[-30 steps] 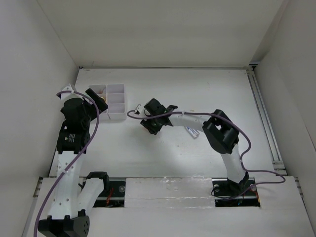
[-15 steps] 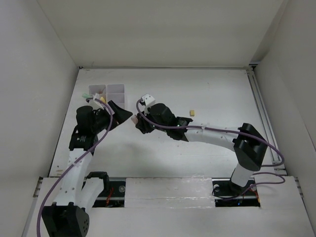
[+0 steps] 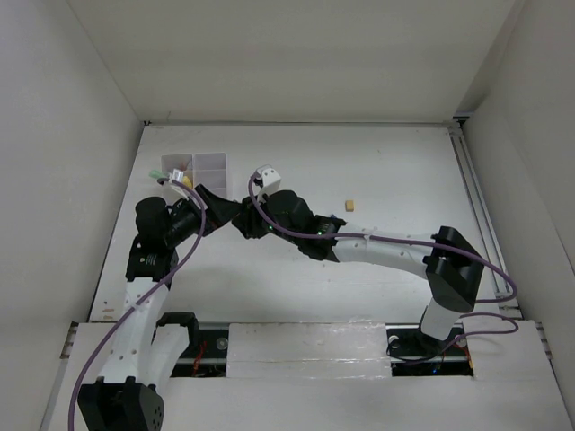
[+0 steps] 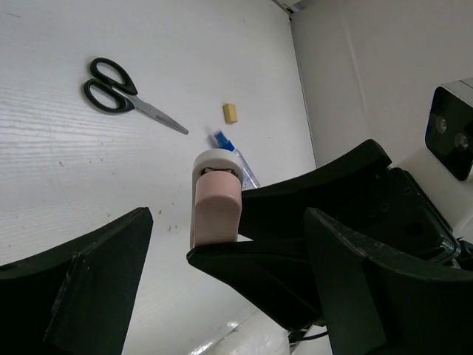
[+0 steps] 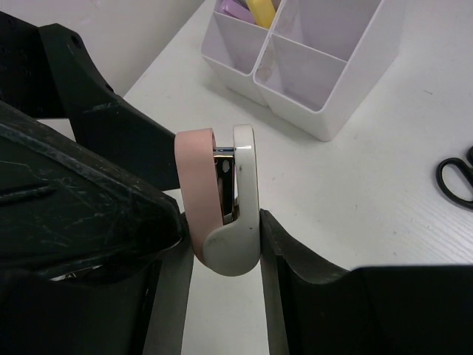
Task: Sort the stationery into containers
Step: Pick up the stationery from the center of the board, then place the stationery in the storage box.
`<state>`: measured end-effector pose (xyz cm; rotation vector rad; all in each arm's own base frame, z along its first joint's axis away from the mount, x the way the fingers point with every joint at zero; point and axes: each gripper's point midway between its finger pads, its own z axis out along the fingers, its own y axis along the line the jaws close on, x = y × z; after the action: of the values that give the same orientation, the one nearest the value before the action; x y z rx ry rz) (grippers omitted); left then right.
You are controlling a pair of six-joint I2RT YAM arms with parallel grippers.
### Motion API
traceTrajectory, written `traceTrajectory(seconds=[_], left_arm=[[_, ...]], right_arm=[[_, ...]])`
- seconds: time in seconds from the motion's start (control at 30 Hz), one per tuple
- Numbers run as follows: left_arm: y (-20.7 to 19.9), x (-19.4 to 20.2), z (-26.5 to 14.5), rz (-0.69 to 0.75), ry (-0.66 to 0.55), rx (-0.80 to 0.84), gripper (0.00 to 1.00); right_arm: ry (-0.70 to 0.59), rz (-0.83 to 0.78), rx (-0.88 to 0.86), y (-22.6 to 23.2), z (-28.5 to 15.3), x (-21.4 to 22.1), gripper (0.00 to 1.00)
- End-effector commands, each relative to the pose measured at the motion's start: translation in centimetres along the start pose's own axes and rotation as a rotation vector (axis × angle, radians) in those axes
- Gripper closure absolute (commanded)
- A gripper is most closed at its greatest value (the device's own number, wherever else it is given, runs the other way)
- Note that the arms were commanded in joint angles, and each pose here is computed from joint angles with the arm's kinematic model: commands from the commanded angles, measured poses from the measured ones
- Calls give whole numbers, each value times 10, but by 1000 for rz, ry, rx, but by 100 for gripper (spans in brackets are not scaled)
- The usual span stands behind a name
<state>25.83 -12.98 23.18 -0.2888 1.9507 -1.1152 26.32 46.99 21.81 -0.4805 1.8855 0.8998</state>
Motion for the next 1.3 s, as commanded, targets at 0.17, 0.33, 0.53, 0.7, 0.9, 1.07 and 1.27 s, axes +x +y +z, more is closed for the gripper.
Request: traceTrajectory(seconds=[0.17, 0.33, 0.53, 0.7, 0.9, 1.07, 1.27], left_arm=[[-6, -5, -3, 43, -36, 27, 51], [-4, -5, 0, 47, -25, 29, 74], [-2, -7, 3, 64, -35, 34, 100], [8, -12, 4, 73, -68, -19, 100], [28, -63, -19, 63, -315, -270, 100], [78, -106, -54, -68, -578, -634, 100], [120, -126, -73, -205, -733, -912, 100]], right_arm=[[-149, 52, -109, 40, -10, -53, 100], [-178, 56, -160, 56, -21, -60, 100], [-159, 47, -273, 76, -29, -61, 100], [-168, 35, -328, 83, -37, -60, 27], [-172, -15, -200, 47, -54, -55, 0], [-157, 8, -96, -1, -77, -44, 0], [-190, 23, -92, -7, -116, -51, 0]])
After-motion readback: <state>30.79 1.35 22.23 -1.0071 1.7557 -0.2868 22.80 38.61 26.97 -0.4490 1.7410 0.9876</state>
